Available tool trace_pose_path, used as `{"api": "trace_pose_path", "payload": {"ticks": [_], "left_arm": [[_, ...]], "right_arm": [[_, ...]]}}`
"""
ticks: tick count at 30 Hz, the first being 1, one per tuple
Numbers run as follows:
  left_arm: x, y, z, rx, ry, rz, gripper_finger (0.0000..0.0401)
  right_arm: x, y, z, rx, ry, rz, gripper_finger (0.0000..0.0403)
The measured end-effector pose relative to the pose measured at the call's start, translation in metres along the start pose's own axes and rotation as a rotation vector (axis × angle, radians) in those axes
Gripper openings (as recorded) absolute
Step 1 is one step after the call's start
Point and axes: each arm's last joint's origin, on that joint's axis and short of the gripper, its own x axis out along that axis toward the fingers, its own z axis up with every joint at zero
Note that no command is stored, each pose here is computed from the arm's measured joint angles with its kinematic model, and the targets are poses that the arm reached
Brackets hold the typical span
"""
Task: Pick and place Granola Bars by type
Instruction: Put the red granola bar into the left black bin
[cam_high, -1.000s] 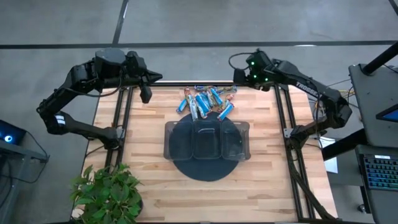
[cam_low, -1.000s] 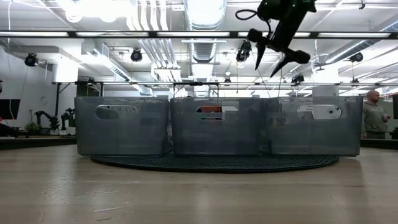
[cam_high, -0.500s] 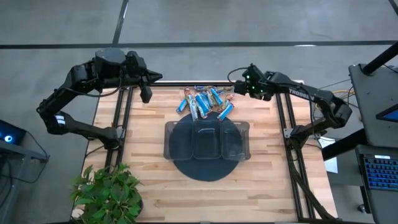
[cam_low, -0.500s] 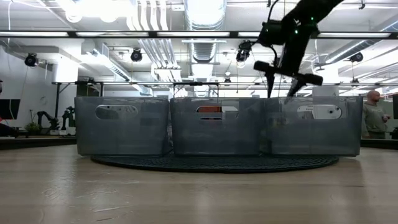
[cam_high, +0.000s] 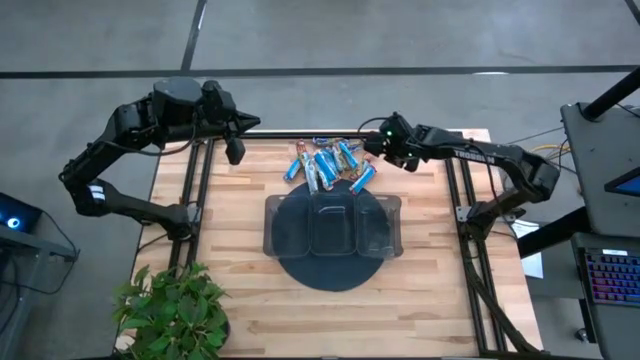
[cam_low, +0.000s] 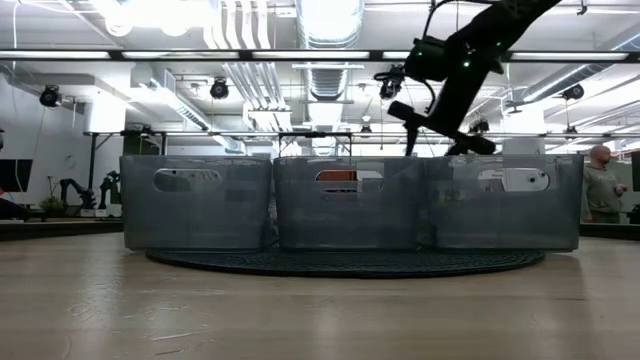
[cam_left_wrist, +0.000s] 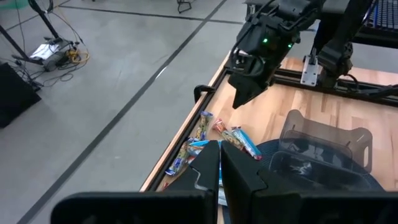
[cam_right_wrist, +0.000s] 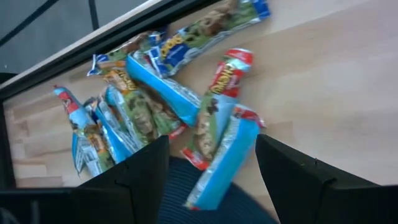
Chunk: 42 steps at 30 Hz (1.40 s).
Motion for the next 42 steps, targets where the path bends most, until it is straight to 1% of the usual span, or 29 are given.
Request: {"api": "trace_pose_path", "payload": {"ticks": [4,8,15,19,26,42], "left_arm": [[0.000,0.000,0.000,0.007,-0.001,0.000,0.0000],[0.000,0.000,0.000,0.007,0.000,-0.001,0.0000],[0.000,0.000,0.000,-0.005,0.001,-0.001,0.0000],[-0.001,0.000,0.000,-0.012,0.001,-0.001,0.0000],[-0.001,0.000,0.000,-0.013,0.001,-0.001,0.0000],[-0.001,0.000,0.000,-0.014,0.003,-0.001,0.0000]], "right_arm": [[0.014,0.015,0.002,-0.014,0.010,-0.014,0.0230],[0.029,0.030,0.004,-0.029,0.044,-0.076,0.0230],[0.053,0.039,0.004,-0.043,0.117,-0.262,0.0230],[0.062,0.039,0.003,-0.030,0.141,-0.336,0.0230],[0.068,0.034,0.001,0.015,0.140,-0.363,0.0230],[0.075,0.021,-0.006,0.055,0.151,-0.408,0.0230]]}}
